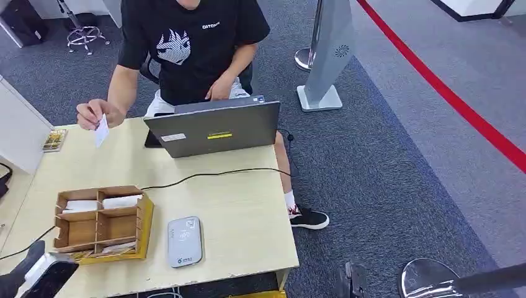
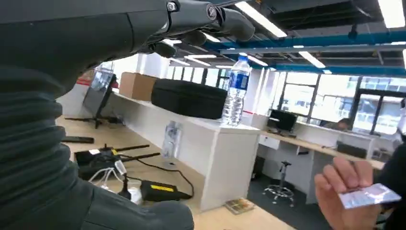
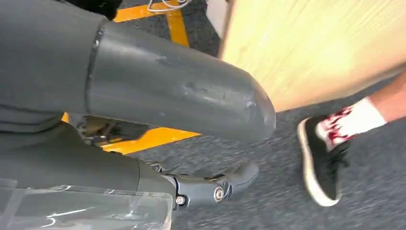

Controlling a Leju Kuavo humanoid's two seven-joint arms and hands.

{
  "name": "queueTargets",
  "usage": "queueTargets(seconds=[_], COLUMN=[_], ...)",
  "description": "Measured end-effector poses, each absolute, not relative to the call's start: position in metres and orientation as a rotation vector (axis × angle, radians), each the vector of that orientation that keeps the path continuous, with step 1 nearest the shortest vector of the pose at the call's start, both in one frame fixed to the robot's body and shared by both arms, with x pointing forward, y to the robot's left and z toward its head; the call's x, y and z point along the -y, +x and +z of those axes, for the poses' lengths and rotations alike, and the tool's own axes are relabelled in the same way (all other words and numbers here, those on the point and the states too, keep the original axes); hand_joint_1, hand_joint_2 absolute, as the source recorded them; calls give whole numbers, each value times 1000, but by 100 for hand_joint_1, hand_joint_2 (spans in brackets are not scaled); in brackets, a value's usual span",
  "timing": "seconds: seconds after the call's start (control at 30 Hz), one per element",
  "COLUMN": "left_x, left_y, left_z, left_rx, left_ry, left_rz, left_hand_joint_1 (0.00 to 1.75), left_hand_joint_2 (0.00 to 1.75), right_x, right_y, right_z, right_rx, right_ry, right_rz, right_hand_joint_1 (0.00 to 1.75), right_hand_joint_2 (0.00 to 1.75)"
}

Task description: Pass the card to the sensor for recognition and then transmit it.

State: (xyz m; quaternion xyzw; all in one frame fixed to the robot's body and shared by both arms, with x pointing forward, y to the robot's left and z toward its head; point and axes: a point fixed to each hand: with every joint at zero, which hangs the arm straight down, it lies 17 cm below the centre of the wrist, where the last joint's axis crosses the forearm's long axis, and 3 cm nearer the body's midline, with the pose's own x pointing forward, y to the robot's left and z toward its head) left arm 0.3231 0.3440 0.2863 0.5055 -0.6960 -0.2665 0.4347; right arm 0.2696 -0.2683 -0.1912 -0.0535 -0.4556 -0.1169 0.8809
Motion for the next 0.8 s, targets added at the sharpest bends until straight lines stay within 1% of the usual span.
queueTargets(seconds=[0.37, 0.8], left_x=[-390, -400], left_y=[363, 371], left_z=[233, 217], left_rx=[1395, 1339], left_ry=[1412, 1413], left_rz=[-844, -887], left_hand_joint_1=[0, 0], left_hand_joint_2=[175, 175], right_x=[263, 264], right_y=[324, 335], right_z=[-163, -156], right_rx=[1049, 1070], right_ry=[-120, -136], right_rz=[-140, -109], right_hand_joint_1=[0, 0], right_hand_joint_2=[175, 175])
